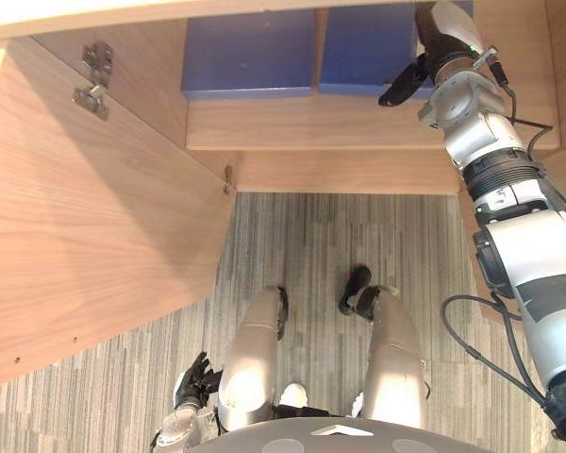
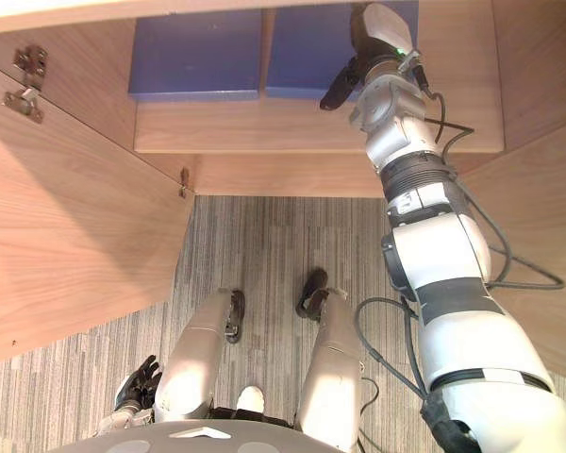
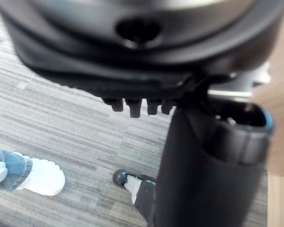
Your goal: Walk over to the cabinet, pick up the folder, carry it to the office cabinet, place the folder inside the office cabinet, then close the office cabinet door
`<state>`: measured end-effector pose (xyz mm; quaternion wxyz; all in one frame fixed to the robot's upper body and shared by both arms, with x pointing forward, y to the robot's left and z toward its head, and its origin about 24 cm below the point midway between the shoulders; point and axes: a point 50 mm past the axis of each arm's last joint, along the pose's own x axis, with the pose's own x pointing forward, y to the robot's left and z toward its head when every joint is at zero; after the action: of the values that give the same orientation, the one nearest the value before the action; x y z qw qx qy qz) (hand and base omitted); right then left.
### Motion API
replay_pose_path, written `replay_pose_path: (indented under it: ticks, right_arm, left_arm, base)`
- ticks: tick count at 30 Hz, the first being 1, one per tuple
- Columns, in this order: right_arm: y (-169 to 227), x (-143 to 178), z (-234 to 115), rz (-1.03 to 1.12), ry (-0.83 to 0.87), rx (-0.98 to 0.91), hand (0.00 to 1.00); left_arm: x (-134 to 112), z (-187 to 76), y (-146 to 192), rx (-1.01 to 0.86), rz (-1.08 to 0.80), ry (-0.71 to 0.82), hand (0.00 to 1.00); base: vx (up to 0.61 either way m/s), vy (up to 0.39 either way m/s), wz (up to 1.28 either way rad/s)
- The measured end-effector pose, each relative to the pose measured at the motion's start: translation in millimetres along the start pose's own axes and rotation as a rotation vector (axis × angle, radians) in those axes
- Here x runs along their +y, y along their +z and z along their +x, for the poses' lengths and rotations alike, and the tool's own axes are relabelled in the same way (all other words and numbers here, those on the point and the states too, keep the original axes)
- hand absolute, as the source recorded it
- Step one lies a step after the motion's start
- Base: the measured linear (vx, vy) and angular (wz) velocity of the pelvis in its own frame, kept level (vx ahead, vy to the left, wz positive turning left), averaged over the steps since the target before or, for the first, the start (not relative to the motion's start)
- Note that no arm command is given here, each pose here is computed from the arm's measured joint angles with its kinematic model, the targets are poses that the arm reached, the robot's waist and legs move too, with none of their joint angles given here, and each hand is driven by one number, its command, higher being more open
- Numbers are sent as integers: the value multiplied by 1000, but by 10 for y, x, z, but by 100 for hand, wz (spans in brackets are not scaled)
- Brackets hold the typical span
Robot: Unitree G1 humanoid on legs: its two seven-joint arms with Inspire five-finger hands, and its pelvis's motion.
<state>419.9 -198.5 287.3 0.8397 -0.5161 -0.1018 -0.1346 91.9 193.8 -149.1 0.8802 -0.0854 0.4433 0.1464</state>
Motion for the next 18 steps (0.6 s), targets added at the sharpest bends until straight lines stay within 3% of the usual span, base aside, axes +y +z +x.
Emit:
replay_pose_path:
  ticks: [5, 9, 18]
  right_arm:
    - [-41, 20, -13, 145, -90, 72, 100]
    - [-119, 267, -99, 209, -85, 109, 100]
    - [-584, 1483, -749, 268, 209, 296, 100]
  left_arm:
    - [11, -13, -89, 39, 28, 25, 100]
    - [41, -30, -186, 88, 27, 52, 100]
    - [201, -86, -405, 206, 100, 118, 100]
  base:
    - [50, 3, 2]
    - [56, 5, -2]
    - [81, -20, -4]
